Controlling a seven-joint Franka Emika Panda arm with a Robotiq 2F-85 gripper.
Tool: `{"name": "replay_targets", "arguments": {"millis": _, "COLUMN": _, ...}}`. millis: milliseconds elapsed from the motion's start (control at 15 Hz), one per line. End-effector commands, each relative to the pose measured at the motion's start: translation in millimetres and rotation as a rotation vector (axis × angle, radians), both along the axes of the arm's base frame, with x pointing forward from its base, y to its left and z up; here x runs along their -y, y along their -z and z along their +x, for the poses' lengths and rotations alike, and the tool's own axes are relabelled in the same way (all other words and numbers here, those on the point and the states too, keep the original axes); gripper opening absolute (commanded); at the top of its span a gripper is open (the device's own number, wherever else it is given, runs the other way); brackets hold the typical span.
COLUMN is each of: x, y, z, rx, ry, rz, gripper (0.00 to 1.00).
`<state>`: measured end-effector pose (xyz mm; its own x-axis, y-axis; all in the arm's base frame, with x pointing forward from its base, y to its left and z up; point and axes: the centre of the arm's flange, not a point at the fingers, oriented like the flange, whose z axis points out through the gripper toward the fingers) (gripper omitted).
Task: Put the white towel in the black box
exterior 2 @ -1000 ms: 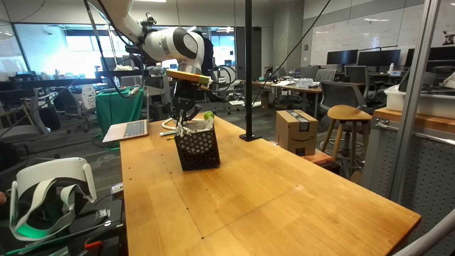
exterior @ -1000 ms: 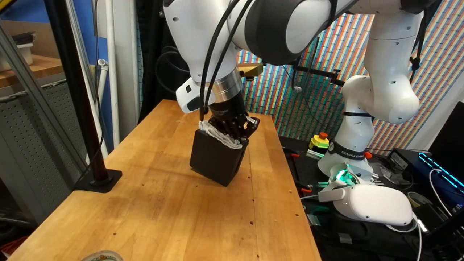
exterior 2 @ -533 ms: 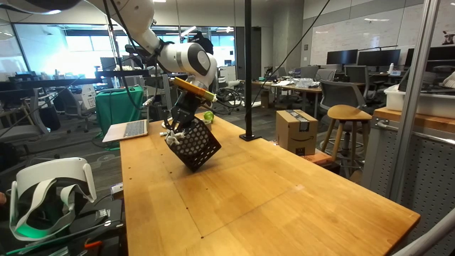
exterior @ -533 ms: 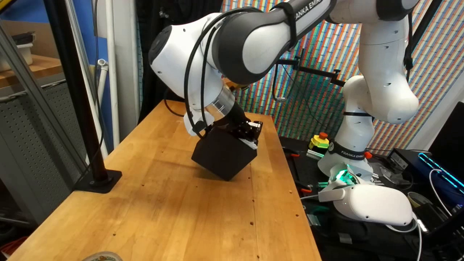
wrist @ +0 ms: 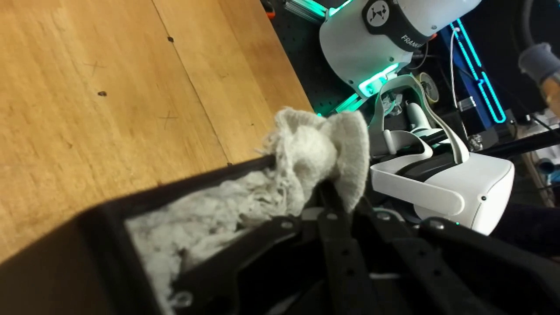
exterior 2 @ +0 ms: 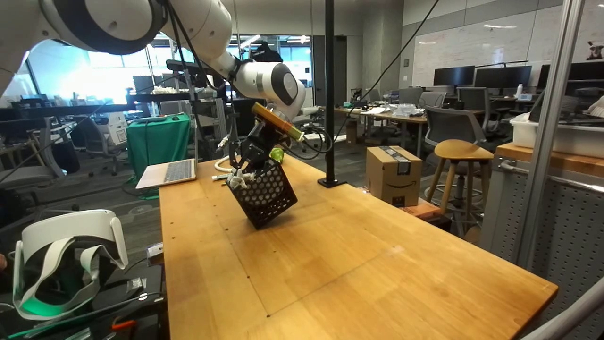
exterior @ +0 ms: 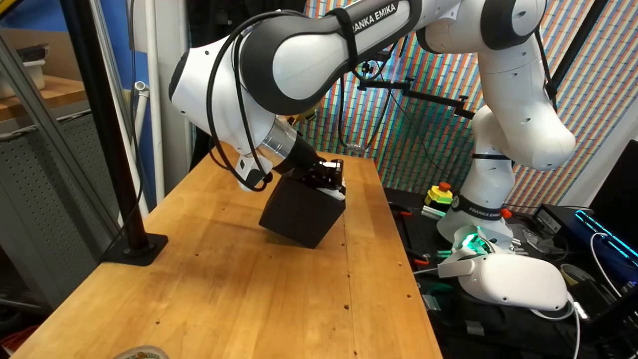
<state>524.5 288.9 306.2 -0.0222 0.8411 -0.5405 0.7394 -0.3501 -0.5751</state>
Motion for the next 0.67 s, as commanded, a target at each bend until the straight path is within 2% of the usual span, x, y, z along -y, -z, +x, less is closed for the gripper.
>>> {"name": "replay_targets", "arguments": {"millis": 0, "x": 7.3, "y": 16.8, "z": 5.9, "rx": 0.027, "ry": 0.029, "rz": 0.056, "gripper": 0.1}}
{"name": "replay_targets", "arguments": {"millis": 67, "x": 6.1, "y": 1.8, "z": 6.3, "rx": 0.053, "ry": 0.043, "rz": 0.083, "gripper": 0.35}}
{"name": "replay_targets", "arguments": {"millis": 200, "x": 7.0, "y": -16.2, "z": 7.2, "rx": 0.105, "ry": 0.068, "rz": 0.129, "gripper": 0.38}}
{"name": "replay_targets", "arguments": {"millis": 600, "x": 20.6, "y": -65.2, "z": 8.2, "rx": 0.325, "ry": 0.118, "rz": 0.262, "gripper": 0.84}}
